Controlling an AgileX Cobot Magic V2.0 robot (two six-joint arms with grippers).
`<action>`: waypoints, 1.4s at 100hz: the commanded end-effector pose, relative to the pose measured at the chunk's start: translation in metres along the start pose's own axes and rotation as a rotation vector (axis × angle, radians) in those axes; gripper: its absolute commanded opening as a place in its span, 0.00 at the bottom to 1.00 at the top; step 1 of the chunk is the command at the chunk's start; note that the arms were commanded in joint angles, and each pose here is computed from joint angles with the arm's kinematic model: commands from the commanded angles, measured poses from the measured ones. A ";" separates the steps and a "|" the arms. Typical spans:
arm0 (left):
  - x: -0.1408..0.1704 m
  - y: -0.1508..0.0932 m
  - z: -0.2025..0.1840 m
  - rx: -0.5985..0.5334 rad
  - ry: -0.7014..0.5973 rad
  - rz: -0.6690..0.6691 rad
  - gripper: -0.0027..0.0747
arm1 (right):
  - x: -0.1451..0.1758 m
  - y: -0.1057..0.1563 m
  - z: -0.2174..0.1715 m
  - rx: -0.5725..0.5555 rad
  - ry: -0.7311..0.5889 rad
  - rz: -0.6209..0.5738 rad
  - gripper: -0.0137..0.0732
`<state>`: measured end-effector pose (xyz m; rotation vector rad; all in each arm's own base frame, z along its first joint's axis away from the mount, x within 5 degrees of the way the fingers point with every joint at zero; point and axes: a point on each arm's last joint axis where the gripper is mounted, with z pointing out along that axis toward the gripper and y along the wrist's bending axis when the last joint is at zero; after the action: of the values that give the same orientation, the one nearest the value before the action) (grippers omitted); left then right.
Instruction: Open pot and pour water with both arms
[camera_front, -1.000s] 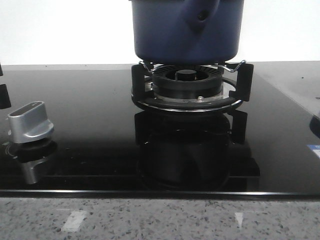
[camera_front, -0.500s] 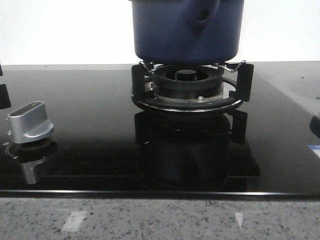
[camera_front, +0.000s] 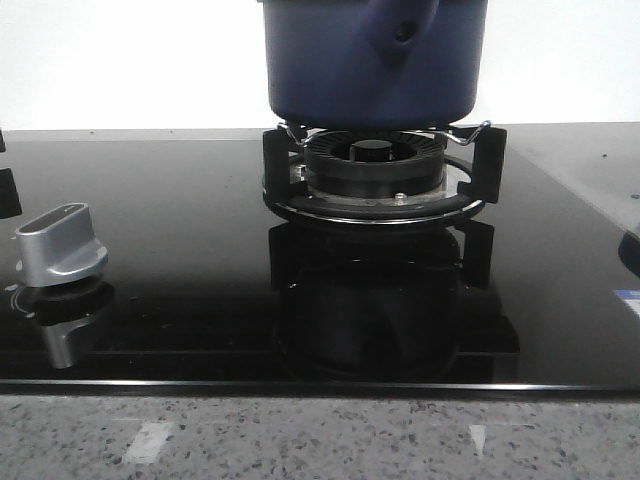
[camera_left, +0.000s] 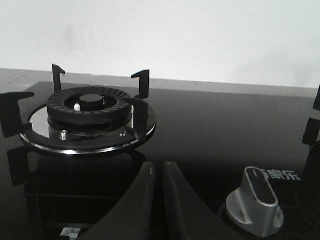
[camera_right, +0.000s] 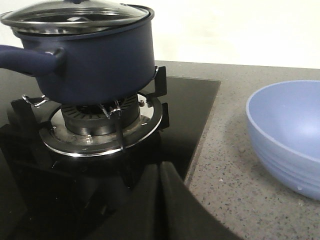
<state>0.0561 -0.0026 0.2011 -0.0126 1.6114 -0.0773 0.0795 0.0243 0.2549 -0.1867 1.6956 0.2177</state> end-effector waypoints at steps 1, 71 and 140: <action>0.003 0.001 -0.001 -0.001 -0.062 -0.008 0.01 | -0.010 -0.002 -0.001 0.020 -0.036 0.004 0.10; 0.003 0.001 -0.001 -0.001 -0.064 -0.008 0.01 | -0.010 -0.002 -0.001 0.020 -0.036 0.004 0.10; 0.003 0.001 -0.001 -0.001 -0.064 -0.008 0.01 | -0.010 -0.034 -0.010 0.397 -0.079 -0.016 0.10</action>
<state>0.0561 -0.0026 0.2004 -0.0107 1.6184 -0.0754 0.0799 -0.0064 0.2473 0.1022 1.7801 -0.0464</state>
